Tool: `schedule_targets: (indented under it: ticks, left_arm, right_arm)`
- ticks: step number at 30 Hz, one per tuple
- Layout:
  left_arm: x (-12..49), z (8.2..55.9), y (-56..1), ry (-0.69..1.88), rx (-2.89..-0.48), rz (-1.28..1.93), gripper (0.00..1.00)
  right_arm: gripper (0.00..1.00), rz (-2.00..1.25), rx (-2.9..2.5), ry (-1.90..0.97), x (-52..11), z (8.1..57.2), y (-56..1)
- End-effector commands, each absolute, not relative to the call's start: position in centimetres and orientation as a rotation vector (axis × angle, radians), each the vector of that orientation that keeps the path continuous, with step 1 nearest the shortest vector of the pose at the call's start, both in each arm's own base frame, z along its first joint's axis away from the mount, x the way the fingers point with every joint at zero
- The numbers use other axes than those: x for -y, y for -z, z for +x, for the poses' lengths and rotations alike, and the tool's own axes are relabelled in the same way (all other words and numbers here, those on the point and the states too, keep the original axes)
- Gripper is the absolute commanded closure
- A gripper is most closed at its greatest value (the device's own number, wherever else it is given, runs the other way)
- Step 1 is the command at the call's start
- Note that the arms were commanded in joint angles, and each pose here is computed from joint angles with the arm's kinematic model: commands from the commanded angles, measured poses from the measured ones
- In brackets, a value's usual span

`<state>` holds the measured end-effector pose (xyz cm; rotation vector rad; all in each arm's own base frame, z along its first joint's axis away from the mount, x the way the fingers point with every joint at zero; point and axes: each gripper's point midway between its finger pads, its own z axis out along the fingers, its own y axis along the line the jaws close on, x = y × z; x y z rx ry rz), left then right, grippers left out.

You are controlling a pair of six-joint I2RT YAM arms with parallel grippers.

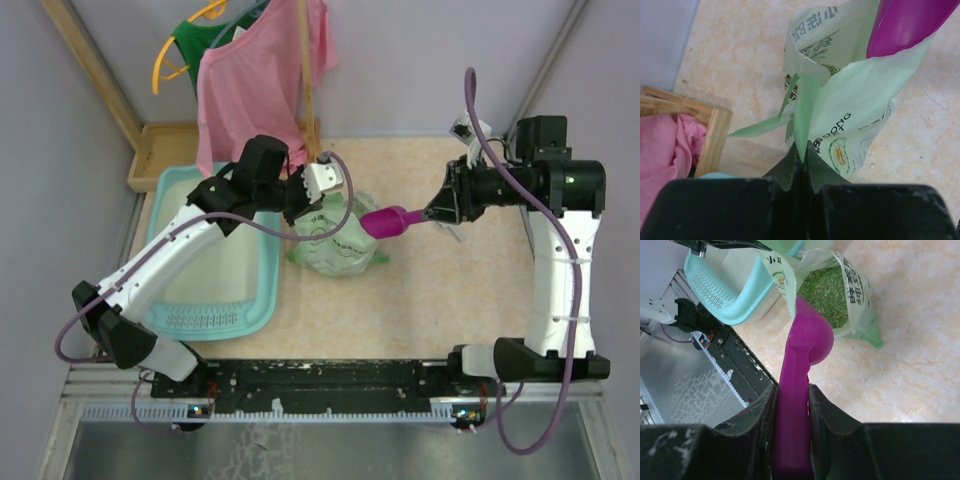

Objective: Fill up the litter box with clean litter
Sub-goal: 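Scoop the cat litter from the cat litter bag.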

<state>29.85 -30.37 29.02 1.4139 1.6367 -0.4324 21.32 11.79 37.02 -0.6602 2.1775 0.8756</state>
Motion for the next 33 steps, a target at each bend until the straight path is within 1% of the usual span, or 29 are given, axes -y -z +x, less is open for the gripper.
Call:
schedule_targets:
  ticks: [1,8,14,23,26,27,33]
  left_arm:
    - [30.7,29.9,-31.9,0.433,-1.56,1.372,1.0]
    - [30.8,28.7,-32.6,0.49,-1.53,1.364,1.0]
    - [31.1,28.3,-32.6,0.514,-1.513,1.318,1.0]
    - [32.0,28.2,-32.0,0.484,-1.514,1.236,1.0]
    - [32.3,28.0,-31.2,0.457,-1.519,1.227,1.0]
    - [32.4,28.0,-31.1,0.451,-1.52,1.229,1.0]
    - [32.5,27.7,-31.0,0.445,-1.524,1.228,1.0]
  right_arm:
    - [1.0,-0.687,-2.165,-0.837,-12.0,22.4,-37.3]
    - [1.0,-0.705,-2.242,-0.765,-12.2,25.6,-36.1]
    - [1.0,-0.8,-2.284,-0.615,-13.6,28.2,-34.9]
    - [1.0,-0.85,-2.376,-0.525,-15.3,29.7,-31.8]
    - [1.0,-0.874,-2.378,-0.516,-15.8,29.7,-31.5]
    - [1.0,-0.883,-2.409,-0.513,-16.2,30.2,-30.4]
    - [1.0,-0.93,-2.444,-0.509,-17.2,30.6,-28.8]
